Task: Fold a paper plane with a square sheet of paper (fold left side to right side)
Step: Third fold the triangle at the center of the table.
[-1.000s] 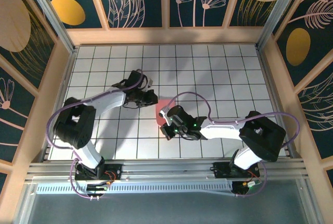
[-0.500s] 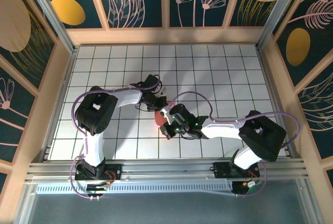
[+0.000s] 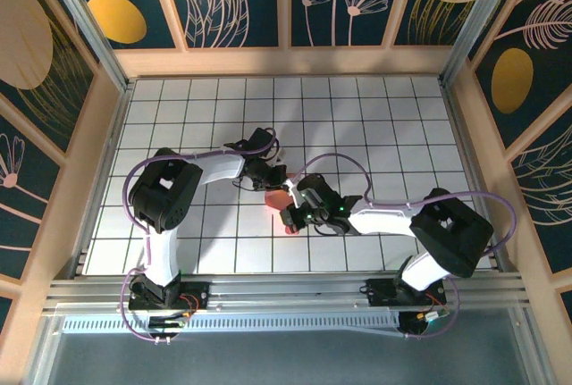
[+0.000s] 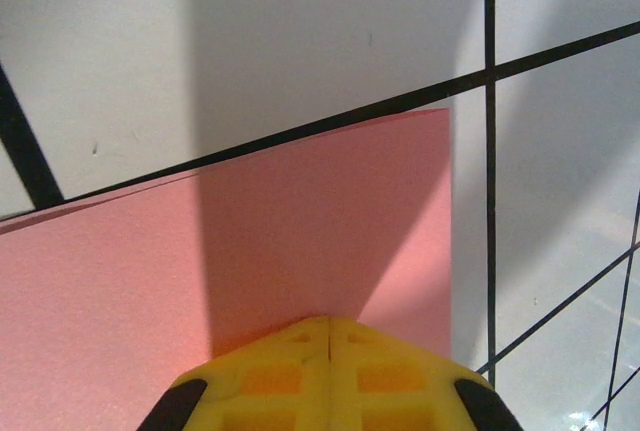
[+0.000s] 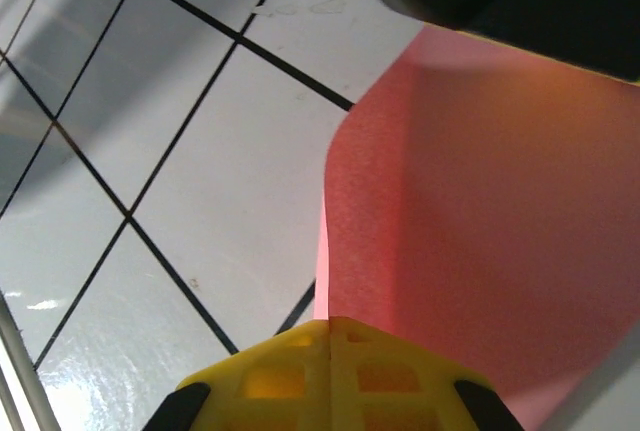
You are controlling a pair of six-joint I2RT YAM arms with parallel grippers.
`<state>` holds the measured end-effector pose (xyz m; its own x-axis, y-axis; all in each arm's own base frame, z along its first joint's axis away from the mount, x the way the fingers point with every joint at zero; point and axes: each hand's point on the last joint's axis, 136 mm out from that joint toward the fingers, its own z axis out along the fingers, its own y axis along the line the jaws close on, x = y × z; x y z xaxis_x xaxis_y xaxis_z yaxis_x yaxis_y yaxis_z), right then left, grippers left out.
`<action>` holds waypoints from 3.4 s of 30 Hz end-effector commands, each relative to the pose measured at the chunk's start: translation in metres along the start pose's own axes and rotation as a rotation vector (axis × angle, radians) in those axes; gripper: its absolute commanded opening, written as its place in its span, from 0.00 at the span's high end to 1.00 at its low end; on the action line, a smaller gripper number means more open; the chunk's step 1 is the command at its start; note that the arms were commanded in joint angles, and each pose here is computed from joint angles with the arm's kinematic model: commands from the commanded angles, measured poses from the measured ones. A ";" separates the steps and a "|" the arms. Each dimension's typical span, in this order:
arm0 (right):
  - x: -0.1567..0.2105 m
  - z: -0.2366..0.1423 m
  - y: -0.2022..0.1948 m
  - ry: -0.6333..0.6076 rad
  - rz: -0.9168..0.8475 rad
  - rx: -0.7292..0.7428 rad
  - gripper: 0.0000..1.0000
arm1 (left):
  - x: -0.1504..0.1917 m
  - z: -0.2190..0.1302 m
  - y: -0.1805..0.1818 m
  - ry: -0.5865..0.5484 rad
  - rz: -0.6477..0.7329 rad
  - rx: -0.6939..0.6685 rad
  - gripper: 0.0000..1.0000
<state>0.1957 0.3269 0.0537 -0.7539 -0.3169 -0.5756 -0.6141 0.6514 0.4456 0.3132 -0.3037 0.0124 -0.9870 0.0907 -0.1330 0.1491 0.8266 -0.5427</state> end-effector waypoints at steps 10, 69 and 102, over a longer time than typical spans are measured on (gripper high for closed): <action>-0.003 0.000 -0.034 0.015 0.064 0.126 1.00 | 0.017 0.009 0.027 0.027 -0.050 -0.105 1.00; -0.011 0.010 -0.057 0.001 0.093 0.206 1.00 | 0.018 0.009 0.028 0.027 -0.048 -0.120 1.00; 0.033 0.021 -0.063 0.122 0.141 0.203 1.00 | -0.054 -0.048 -0.010 -0.156 -0.008 -0.062 0.85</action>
<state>0.2311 0.3031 0.0182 -0.8195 -0.2589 -0.5112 -0.4846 0.7893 0.3771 0.3530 -0.3068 0.0483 -0.9717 0.0315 -0.2339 0.1507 0.8456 -0.5120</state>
